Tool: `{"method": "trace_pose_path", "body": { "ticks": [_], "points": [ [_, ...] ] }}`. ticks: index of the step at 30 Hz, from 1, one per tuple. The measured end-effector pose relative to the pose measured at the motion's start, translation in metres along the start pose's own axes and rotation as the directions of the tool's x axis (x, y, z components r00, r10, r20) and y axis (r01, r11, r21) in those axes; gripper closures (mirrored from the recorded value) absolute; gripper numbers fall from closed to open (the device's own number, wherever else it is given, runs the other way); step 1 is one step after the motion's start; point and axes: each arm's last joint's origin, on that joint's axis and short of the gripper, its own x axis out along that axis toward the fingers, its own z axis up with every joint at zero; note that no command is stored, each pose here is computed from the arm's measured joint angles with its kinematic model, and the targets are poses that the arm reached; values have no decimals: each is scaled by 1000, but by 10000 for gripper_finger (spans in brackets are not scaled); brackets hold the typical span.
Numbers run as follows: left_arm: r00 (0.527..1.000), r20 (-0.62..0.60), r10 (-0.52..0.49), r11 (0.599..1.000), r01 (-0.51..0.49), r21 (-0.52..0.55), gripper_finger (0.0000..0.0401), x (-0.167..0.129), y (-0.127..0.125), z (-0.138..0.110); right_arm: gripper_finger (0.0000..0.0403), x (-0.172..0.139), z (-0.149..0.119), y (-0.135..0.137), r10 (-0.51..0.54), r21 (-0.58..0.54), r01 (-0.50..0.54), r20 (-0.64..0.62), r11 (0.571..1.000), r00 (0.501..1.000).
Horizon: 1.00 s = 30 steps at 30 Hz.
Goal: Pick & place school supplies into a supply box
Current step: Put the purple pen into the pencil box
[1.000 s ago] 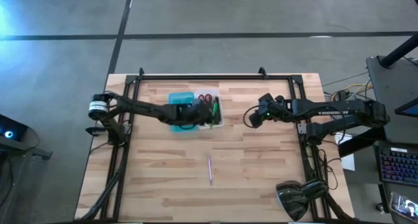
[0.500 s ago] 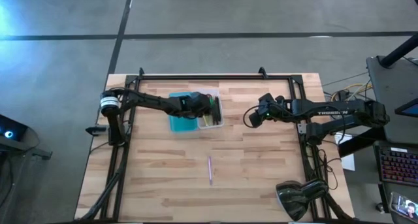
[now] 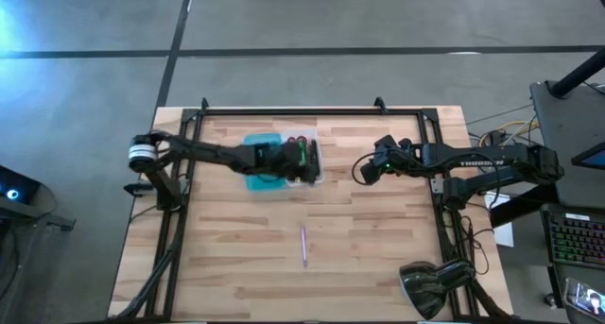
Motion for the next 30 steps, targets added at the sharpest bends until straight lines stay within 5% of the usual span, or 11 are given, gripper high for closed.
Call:
{"method": "trace_pose_path", "body": {
  "ticks": [5, 12, 25, 30],
  "points": [
    [970, -190, 151, 980, -172, -100, 290, -13, -7, -55, 280, 0, 0, 0, -1, -1, 1, -1, 1000, 1000],
    [946, -179, 271, 916, -311, -254, 290, -12, -14, -113, 280, 2, -3, -1, -7, -6, 7, -8, 1000, 1000],
    [952, -211, 222, 929, -272, -250, 290, 13, -56, -147, 280, 3, -6, -3, -20, -16, 19, -26, 1000, 999],
    [900, -236, 368, 895, -411, -173, 290, 35, -60, -156, 280, 3, -7, -4, -33, -25, 32, -40, 999, 999]
  ]
}}
